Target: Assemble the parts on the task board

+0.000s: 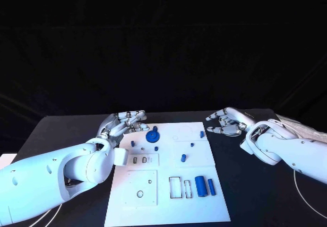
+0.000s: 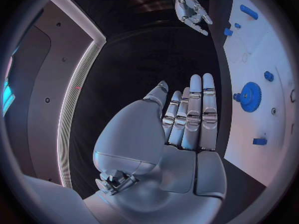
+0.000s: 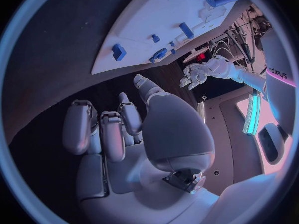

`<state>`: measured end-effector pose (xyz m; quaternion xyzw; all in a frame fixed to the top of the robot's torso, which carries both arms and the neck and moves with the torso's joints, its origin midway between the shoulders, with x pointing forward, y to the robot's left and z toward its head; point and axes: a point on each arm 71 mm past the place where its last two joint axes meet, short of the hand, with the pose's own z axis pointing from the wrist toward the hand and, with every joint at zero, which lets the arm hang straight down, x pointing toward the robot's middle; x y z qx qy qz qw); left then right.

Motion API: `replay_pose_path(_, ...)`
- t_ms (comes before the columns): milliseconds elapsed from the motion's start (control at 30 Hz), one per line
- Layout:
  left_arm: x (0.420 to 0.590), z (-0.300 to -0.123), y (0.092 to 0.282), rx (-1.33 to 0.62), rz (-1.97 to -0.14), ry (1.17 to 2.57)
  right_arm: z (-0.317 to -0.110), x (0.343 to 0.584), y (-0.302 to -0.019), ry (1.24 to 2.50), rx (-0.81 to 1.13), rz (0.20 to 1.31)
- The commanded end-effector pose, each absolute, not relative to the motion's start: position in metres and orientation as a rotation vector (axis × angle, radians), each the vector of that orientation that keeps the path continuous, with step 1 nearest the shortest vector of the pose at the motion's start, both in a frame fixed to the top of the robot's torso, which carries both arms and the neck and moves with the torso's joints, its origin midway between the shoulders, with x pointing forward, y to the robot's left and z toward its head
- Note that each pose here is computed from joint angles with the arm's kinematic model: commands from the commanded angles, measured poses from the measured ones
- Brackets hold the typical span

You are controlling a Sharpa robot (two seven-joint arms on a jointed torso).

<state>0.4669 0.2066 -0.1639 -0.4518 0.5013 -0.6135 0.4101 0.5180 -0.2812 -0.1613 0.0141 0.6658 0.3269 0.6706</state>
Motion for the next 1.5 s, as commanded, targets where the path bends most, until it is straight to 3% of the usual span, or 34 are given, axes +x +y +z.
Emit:
replay_pose_path(33, 0.467, -0.163, 0.205, -1.123, -1.576, 1.257, -0.17, 0.519, -0.28, 1.541, 0.024, 0.777)
replay_pose_path(833, 0.466, -0.165, 0.203, -1.124, -1.574, 1.258, -0.193, 0.528, -0.265, 1.604, 0.007, 0.739)
replay_pose_path(1500, 0.466, -0.165, 0.203, -1.126, -1.572, 1.259, -0.2, 0.531, -0.262, 1.622, 0.004, 0.711)
